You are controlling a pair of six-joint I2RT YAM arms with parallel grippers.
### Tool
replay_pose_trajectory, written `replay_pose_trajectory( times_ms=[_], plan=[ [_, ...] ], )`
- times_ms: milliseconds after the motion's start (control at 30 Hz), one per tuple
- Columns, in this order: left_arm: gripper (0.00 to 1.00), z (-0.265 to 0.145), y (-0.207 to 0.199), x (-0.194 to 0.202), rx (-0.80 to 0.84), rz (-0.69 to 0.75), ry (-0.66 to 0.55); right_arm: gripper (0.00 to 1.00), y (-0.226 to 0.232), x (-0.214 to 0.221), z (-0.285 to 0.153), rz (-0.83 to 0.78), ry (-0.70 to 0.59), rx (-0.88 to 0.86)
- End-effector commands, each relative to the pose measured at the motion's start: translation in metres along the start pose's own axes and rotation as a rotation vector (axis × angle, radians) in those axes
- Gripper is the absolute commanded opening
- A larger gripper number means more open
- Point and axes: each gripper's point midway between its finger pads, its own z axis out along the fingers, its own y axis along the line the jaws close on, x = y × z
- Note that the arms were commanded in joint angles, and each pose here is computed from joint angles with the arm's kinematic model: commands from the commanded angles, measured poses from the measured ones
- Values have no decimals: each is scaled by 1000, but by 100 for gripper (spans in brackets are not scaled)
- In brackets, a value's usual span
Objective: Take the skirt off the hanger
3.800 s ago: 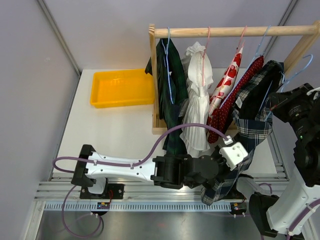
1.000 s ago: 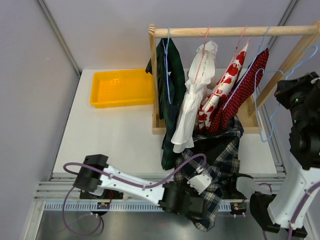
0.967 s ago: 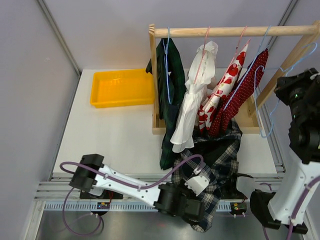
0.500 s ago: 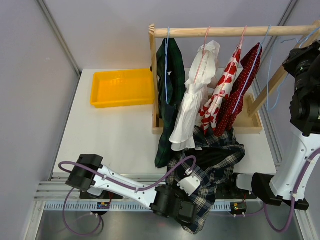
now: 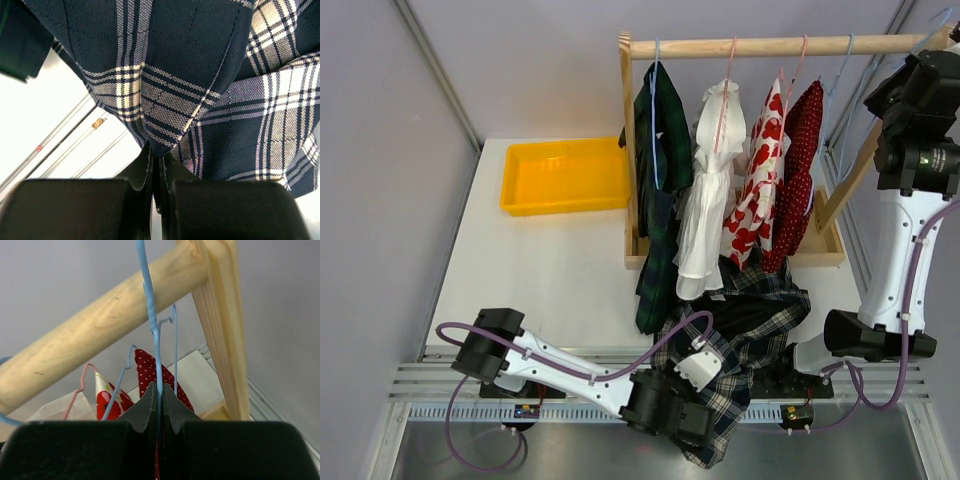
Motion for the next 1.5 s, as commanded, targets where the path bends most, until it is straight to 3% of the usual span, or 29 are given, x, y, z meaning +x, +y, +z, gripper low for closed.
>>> replay_pose_trajectory(
  times_ms=[0, 133, 300, 400, 433, 500, 533, 567, 700, 933, 1033, 1200, 1300, 1467],
  plan=[
    [0, -31, -1, -22, 39, -36, -37, 0, 7, -21, 0, 18, -91, -25],
    [0, -50, 22, -13, -23, 4, -3, 0, -4, 8, 2, 17, -35, -2],
    [0, -84, 51, -21, -53, -55, -26, 0, -16, 33, -10, 33, 5, 9],
    [0, -104, 98, -20, -160, -103, -33, 0, -24, 37, -19, 27, 4, 30],
    [0, -114, 108, -22, -125, -119, -39, 1, -26, 36, -21, 25, 3, 38],
    [0, -120, 120, -24, -99, -164, -60, 43, -29, 31, -28, 30, -7, 54],
    [0, -121, 126, -23, -94, -184, -71, 78, -31, 29, -32, 36, -10, 61],
    [0, -129, 134, -30, -62, -232, -109, 99, -32, 29, -35, 35, -3, 66],
    [0, -142, 155, -54, -41, -277, -206, 99, -34, 12, -55, 46, -39, 73],
    [0, -158, 184, -115, -146, -196, -299, 99, -46, -22, -124, 67, -137, 63],
    [0, -172, 222, -147, -248, -203, -370, 100, -53, -28, -157, 90, -173, 55],
    [0, -213, 281, -197, -374, -227, -480, 99, -58, -15, -190, 130, -171, 1],
    [0, -233, 306, -239, -367, -269, -597, 99, -57, -2, -198, 138, -145, -27],
    [0, -224, 369, -272, -532, -276, -568, 99, -55, 13, -205, 163, -113, -66]
  ],
)
